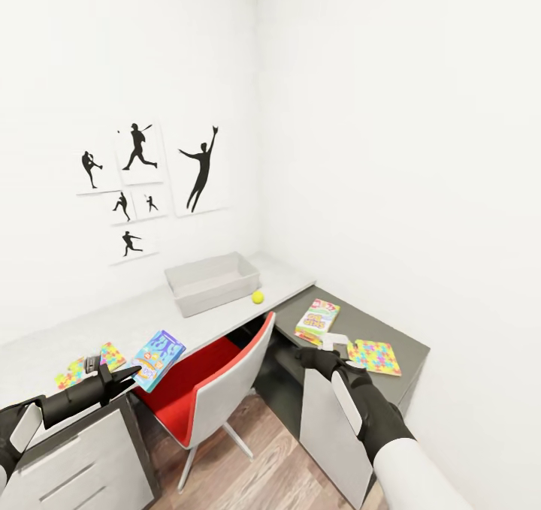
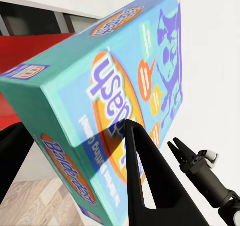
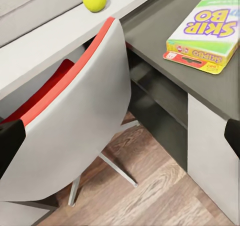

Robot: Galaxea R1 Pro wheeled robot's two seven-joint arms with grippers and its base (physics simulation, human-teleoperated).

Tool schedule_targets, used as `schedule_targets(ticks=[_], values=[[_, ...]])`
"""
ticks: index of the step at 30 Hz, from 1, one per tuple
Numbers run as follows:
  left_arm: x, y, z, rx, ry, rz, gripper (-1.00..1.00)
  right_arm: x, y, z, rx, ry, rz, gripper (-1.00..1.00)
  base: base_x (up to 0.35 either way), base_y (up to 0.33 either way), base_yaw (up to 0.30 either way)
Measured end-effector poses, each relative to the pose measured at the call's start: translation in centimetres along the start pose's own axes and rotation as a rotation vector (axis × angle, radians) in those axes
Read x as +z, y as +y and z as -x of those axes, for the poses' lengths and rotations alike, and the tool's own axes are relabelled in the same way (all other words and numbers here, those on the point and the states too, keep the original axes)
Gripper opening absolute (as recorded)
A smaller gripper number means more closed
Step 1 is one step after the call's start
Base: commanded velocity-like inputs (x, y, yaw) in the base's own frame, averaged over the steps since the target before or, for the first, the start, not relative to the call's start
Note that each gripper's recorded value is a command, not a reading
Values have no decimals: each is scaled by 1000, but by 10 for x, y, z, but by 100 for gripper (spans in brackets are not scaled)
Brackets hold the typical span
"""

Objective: Put all the toys in the child's room - the three board games (two on the bed and one on the table), the two jigsaw puzzles on the table, and the tennis ball on the table - inside the toy box on the table in the child's room.

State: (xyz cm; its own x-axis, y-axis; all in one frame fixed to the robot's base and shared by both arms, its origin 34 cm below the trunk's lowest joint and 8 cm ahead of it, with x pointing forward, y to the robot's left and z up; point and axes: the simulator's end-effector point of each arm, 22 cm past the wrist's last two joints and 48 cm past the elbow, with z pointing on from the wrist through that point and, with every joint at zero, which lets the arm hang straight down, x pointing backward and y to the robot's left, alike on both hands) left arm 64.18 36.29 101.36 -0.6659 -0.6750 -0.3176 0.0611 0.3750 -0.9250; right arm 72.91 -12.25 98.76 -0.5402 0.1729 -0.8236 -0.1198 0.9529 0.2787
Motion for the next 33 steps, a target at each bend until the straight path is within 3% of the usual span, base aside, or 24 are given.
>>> schedule_targets(ticks=[11,20,33], values=[[0,0,-1,0,1,2,-100,0,0,0,0,0,0,100,65,-16,146],[0,0,-1,1,2,3,-100,0,0,0,0,0,0,100,268,-45,15],[0,0,0,0,1,1,-100,0,0,0,0,0,0,100,32,-3,0]])
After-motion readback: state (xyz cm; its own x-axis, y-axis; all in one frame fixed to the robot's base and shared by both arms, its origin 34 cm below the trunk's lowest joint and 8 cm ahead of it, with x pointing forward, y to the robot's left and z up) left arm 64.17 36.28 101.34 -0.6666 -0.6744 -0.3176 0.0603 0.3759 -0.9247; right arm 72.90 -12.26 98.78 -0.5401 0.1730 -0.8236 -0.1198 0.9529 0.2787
